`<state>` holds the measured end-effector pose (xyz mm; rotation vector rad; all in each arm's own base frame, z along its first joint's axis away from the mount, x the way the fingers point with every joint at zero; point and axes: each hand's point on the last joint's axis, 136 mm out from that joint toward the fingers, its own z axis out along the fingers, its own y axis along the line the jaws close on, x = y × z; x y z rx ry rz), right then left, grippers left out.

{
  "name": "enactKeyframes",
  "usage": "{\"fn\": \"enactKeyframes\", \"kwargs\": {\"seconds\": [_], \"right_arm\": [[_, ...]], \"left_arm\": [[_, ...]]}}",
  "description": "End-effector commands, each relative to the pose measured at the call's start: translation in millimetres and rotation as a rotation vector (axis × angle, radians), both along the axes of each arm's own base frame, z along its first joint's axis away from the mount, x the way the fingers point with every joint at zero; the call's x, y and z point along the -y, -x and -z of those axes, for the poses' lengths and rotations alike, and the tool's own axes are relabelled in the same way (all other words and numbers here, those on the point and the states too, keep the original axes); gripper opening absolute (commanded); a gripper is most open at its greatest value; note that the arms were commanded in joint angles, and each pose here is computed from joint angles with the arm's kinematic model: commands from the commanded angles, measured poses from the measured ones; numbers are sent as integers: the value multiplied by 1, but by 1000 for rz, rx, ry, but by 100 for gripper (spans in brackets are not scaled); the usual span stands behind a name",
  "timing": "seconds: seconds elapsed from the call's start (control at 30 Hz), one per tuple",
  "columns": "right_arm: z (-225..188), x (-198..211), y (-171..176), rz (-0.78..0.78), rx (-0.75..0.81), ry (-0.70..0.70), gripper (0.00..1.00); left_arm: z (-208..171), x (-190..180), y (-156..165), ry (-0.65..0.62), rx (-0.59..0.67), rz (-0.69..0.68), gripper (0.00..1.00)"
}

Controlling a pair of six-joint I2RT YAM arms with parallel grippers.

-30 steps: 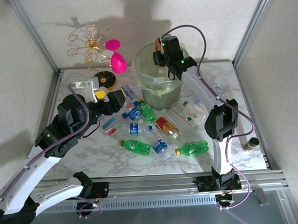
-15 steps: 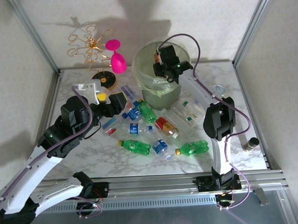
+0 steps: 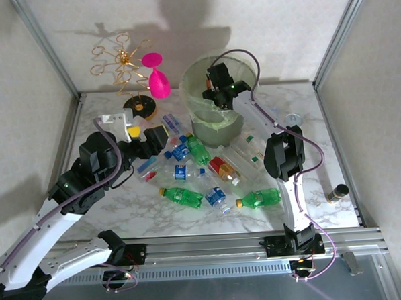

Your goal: Put the plastic bottles in the bin

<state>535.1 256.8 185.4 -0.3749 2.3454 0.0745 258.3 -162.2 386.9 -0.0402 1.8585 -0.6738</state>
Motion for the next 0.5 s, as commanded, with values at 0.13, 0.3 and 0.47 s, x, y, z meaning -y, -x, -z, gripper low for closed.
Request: {"fn": "enactKeyframes", "kwargs": {"seconds": [0.13, 0.3, 0.47], "right_arm": [[-22, 2, 2, 1, 41, 7, 74], [-47, 2, 4, -1, 90, 6, 77], [-73, 7, 10, 5, 130, -5, 78]], "left_arm": [[-11, -12, 5, -2, 29, -32, 93], [-15, -15, 6, 1, 37, -42, 93], [-18, -17, 6, 5, 39, -54, 93]]}}
